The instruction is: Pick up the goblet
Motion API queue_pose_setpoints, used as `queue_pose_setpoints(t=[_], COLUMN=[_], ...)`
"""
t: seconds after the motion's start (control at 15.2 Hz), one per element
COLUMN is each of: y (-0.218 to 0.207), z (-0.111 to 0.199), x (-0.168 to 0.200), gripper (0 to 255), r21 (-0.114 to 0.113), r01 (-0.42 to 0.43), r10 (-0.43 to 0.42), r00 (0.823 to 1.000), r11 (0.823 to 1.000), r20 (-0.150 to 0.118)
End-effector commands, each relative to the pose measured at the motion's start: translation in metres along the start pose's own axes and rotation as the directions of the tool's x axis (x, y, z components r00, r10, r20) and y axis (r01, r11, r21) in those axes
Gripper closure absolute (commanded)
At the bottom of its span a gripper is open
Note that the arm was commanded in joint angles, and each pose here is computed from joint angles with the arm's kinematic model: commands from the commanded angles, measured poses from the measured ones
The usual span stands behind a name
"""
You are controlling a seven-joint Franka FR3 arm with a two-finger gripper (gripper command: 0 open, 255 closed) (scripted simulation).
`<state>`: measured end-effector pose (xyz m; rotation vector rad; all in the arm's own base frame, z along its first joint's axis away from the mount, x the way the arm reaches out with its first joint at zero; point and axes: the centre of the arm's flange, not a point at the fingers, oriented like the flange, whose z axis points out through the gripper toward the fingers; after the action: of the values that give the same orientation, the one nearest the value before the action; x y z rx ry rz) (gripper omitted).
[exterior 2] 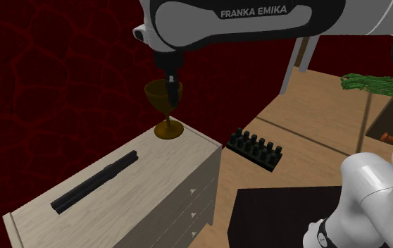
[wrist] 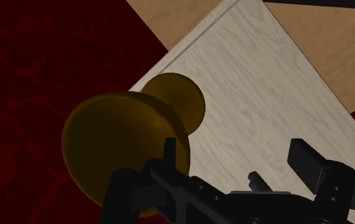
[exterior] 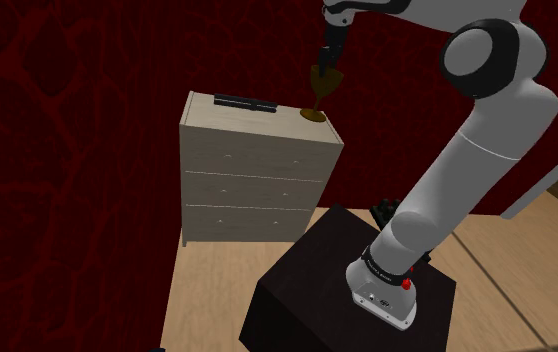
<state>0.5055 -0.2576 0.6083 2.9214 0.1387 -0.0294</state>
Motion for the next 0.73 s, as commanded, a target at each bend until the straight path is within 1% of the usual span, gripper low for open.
queue_pose_setpoints(t=[0.0, 0.13, 0.2, 0.66], y=[0.019, 0.04, 0.041, 0.032], z=[0.001, 0.002, 0.002, 0.041], x=[0.013, 0.026, 0.027, 0.028], gripper=[0, 0, 0, 0], r21=[-0.012, -0.023, -0.024, -0.024], r01=[-0.003, -0.007, -0.007, -0.007], r10=[0.003, 0.007, 0.007, 0.007], r00=[1.0, 1.0, 1.0, 1.0], r11=[1.0, 1.0, 1.0, 1.0], r20=[-0.003, -0.006, -0.006, -0.006])
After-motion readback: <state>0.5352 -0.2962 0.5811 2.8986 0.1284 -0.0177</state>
